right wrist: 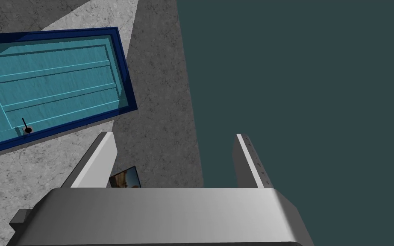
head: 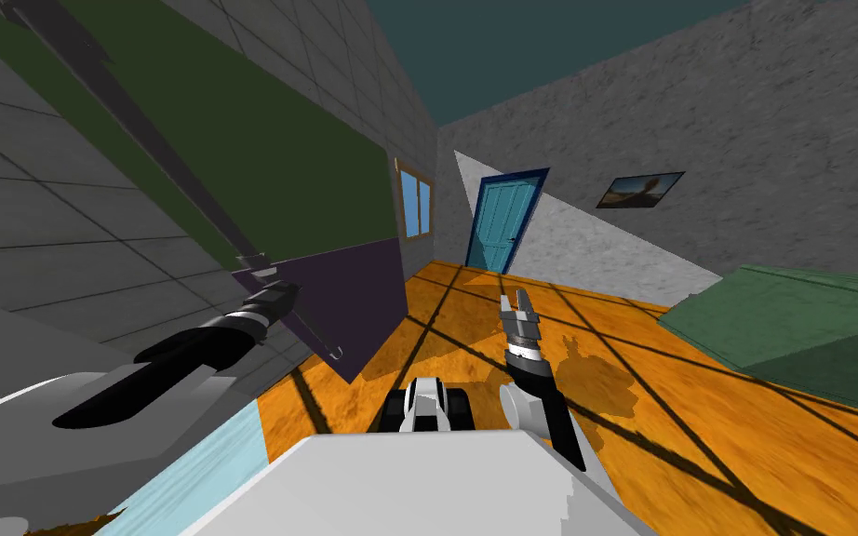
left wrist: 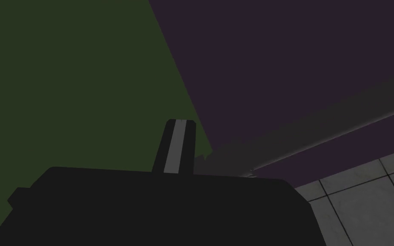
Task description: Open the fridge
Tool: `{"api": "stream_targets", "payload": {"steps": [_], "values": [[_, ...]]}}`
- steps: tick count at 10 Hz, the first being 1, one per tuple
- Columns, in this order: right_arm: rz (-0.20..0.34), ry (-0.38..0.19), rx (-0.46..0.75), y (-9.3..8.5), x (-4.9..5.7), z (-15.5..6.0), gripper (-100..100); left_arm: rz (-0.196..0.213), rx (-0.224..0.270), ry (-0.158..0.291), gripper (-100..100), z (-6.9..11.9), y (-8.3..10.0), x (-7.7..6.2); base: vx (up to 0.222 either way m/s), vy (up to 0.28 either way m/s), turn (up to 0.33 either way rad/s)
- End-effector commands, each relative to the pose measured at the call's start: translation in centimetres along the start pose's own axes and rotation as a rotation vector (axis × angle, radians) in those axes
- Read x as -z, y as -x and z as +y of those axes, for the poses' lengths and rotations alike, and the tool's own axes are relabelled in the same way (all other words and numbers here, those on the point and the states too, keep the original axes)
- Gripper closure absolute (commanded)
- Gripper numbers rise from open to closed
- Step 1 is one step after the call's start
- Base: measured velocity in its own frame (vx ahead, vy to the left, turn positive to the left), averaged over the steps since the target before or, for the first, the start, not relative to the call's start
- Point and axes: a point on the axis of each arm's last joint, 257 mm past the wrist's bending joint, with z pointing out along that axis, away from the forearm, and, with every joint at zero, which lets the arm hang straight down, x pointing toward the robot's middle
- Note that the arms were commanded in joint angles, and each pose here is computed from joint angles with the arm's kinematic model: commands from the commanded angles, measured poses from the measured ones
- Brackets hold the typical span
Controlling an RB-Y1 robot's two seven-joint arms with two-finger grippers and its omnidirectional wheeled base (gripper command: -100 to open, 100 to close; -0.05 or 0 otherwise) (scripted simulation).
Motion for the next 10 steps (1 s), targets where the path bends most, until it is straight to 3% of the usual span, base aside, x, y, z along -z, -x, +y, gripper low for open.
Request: {"api": "stream_targets", "payload": {"steps": [1, 3, 8, 9, 10], "values": [[0.0, 0.0, 0.0, 0.0, 0.0, 0.0, 0, -0.001, 0.0, 0.0, 100, 0.0, 0.2, 0.1, 0.127, -0.311, 0.2], [0.0, 0.0, 0.0, 0.0, 0.0, 0.0, 0, -0.003, 0.0, -0.001, 100, 0.0, 0.4, 0.2, 0.119, -0.382, 0.404], [0.0, 0.0, 0.0, 0.0, 0.0, 0.0, 0, -0.004, 0.0, 0.0, 100, 0.0, 0.6, 0.4, 0.055, -0.273, 0.185], [0.0, 0.0, 0.0, 0.0, 0.0, 0.0, 0, -0.015, 0.003, 0.026, -100, 1.2, 1.1, -0.1, 0.005, -0.02, -0.006], [0.001, 0.0, 0.001, 0.0, 0.0, 0.0, 0, -0.023, 0.004, 0.044, -100, 2.1, 1.5, -0.5, 0.001, 0.02, -0.002]]}}
